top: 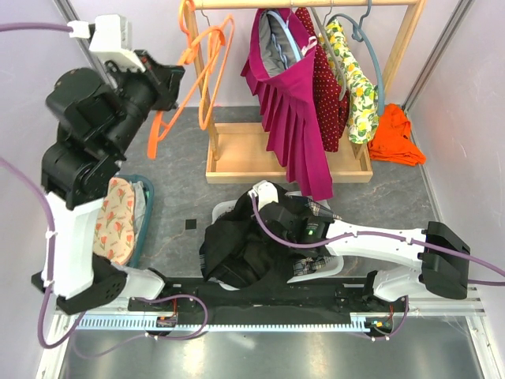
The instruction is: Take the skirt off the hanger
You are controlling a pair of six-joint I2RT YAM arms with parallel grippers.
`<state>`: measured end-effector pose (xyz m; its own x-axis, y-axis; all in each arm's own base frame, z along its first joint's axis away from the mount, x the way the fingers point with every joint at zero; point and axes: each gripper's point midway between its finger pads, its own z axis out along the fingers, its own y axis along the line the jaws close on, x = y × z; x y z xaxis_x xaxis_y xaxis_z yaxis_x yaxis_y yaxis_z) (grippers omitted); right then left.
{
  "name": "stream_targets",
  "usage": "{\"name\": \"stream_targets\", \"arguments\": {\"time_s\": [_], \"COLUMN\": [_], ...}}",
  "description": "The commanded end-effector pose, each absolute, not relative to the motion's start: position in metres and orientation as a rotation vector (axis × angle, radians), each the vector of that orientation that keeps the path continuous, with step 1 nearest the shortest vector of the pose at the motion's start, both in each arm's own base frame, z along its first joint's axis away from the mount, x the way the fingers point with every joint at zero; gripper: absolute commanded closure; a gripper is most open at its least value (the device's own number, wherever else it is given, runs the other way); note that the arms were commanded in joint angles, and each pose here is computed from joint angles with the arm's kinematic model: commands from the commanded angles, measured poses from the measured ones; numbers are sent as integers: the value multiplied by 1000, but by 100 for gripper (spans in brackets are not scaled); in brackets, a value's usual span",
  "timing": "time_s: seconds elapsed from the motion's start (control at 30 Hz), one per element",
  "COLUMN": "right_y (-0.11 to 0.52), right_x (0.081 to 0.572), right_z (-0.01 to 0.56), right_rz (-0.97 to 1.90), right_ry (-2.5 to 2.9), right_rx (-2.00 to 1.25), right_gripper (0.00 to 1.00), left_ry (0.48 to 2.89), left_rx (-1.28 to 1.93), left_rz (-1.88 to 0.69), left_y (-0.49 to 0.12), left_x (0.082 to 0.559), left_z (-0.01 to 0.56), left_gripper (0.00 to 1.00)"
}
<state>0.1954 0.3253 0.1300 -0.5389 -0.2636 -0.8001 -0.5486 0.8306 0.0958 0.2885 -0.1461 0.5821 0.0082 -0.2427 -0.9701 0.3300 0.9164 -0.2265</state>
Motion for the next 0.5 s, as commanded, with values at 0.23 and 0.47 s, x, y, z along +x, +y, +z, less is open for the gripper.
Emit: {"name": "stream_targets", "arguments": {"time_s": [0.23,0.47], "right_y": [324,317], "right_x": [189,180], "right_z": [110,89], "right_rz": [476,507], "right_ry": [2198,2236], "right_rx": [-535,-516], "right_gripper": [100,100], "left_ry": [1419,1376], "left_rx": [43,-7], "left_rz": [-413,-376], "left_y": [-200,-207], "left_x": [385,420], "left_z": [597,594], "left_gripper": [98,98]}}
